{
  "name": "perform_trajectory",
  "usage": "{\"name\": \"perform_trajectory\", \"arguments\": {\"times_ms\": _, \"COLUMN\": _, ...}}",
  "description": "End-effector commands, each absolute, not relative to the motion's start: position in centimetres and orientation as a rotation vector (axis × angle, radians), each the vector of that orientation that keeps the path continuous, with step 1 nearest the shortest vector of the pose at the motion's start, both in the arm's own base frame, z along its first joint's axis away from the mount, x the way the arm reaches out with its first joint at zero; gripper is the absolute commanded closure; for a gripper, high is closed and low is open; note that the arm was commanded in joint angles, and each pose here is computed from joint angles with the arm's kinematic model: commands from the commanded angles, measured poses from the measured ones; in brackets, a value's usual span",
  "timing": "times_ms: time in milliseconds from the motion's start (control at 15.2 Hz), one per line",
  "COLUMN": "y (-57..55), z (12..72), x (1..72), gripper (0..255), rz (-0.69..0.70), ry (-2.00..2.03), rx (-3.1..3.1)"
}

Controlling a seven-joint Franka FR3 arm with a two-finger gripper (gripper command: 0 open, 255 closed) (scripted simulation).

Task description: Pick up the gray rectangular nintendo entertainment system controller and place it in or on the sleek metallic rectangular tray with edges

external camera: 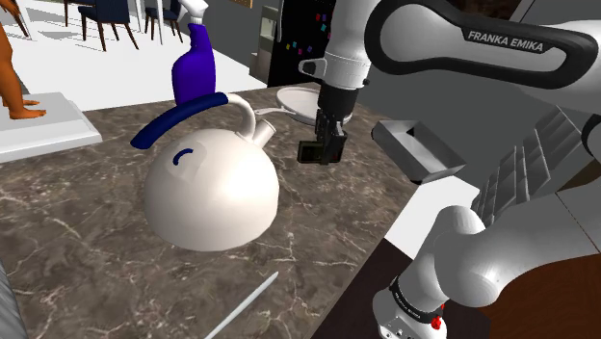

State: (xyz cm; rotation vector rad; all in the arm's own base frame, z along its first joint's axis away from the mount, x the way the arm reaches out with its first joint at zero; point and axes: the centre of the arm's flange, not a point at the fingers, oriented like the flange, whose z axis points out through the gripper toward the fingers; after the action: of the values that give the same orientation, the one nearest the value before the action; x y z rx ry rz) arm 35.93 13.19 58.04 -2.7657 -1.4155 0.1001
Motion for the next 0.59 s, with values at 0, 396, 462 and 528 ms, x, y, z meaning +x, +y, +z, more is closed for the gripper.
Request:
{"name": "perform_trajectory", "arguments": {"times_ms": 0, "y": 13.2, "z": 57.9, "x": 35.9, "gripper": 255, "rz": 0.104, "ry": -1.416, "rx": -2.764}}
{"name": "perform_trajectory", "arguments": {"times_ms": 396, "y": 13.2, "z": 58.0, "x": 35.9, "gripper": 255, "rz": 0.104, "ry": -1.416, "rx": -2.764}}
{"name": "perform_trajectory", "arguments": {"times_ms": 462, "y": 13.2, "z": 58.5, "x": 35.9, "gripper": 255, "rz": 0.104, "ry": -1.416, "rx": -2.764}}
{"name": "perform_trajectory", "arguments": {"times_ms": 528, "y": 13.2, "z": 59.0, "x": 35.9, "gripper": 255, "rz": 0.104, "ry": -1.416, "rx": -2.764}}
